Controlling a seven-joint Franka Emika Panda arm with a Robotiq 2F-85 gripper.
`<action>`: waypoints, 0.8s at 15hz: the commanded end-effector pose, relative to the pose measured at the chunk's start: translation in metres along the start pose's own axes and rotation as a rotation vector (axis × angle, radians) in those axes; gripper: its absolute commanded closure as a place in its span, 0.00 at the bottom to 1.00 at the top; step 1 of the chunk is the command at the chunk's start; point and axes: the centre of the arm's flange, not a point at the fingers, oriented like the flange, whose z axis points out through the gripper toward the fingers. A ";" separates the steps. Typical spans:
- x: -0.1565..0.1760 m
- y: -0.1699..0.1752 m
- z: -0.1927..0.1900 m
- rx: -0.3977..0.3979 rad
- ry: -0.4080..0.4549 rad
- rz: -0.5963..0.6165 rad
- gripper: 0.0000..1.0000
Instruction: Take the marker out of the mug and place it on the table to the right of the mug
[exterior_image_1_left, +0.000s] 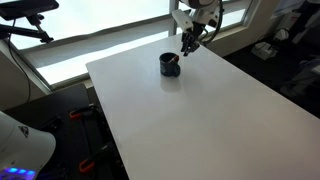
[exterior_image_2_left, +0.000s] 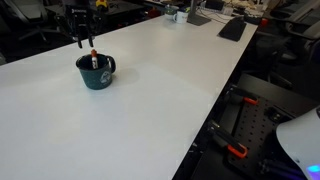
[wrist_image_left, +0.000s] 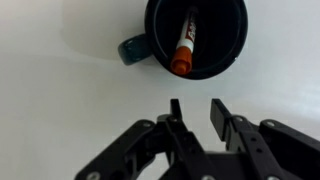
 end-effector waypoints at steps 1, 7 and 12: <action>-0.011 -0.007 -0.026 -0.002 0.035 0.020 0.32; -0.012 -0.019 -0.043 0.005 0.020 0.029 0.00; -0.024 -0.022 -0.048 -0.002 0.034 0.045 0.00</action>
